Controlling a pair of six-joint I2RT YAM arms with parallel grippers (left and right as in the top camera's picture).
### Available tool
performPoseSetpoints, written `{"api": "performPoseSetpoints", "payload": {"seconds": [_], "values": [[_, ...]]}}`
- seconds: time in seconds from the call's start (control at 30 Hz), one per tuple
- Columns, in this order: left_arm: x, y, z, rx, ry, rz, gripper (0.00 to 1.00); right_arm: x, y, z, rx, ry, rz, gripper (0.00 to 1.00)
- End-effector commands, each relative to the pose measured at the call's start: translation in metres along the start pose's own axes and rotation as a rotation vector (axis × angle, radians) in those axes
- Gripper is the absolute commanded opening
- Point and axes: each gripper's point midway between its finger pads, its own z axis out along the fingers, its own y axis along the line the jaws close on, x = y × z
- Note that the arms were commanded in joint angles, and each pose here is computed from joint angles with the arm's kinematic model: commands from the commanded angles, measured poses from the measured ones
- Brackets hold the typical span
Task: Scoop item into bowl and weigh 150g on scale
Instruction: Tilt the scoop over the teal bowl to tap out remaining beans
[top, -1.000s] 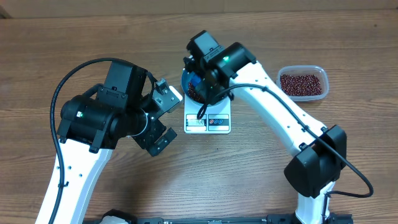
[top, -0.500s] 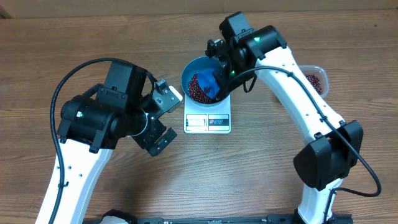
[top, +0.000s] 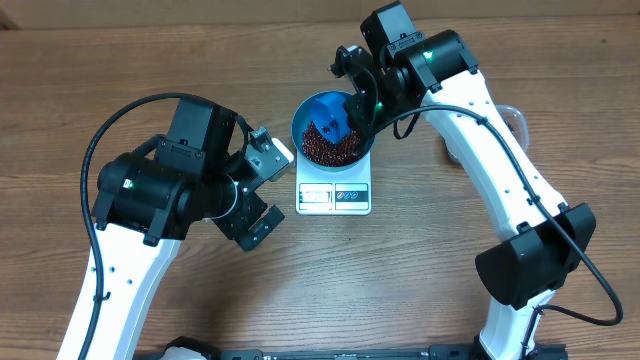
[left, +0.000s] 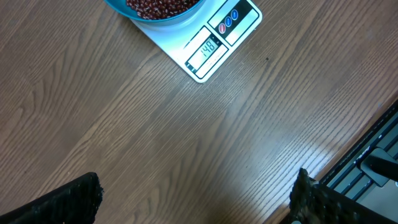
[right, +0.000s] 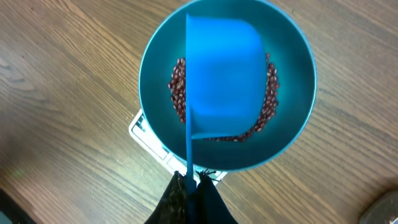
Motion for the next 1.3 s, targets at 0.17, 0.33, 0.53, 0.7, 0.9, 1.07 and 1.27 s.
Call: {"api": "performPoseSetpoints", "payload": {"seconds": [0.17,0.33,0.53,0.7,0.9,1.07,1.27], "values": [[-0.004,0.001,-0.008,-0.016,-0.028,0.007,0.99,-0.008,-0.009,-0.042,0.12,-0.091,-0.017,0.04],[-0.004,0.001,-0.008,-0.016,-0.028,0.007,1.0,-0.008,-0.014,-0.055,0.17,-0.111,-0.019,0.04],[-0.004,0.001,-0.008,-0.016,-0.028,0.007,1.0,-0.006,-0.026,-0.051,0.233,-0.093,-0.015,0.04],[-0.004,0.001,-0.008,-0.016,-0.028,0.007,1.0,-0.012,-0.02,-0.061,0.261,-0.126,0.007,0.04],[-0.004,0.001,-0.008,-0.016,-0.028,0.007,0.99,-0.01,-0.012,-0.059,0.258,-0.118,-0.006,0.04],[-0.004,0.001,-0.008,-0.016,-0.028,0.007,1.0,-0.01,0.002,-0.055,0.263,-0.11,-0.045,0.04],[-0.004,0.001,-0.008,-0.016,-0.028,0.007,1.0,-0.011,0.008,-0.064,0.311,-0.123,-0.05,0.04]]}}
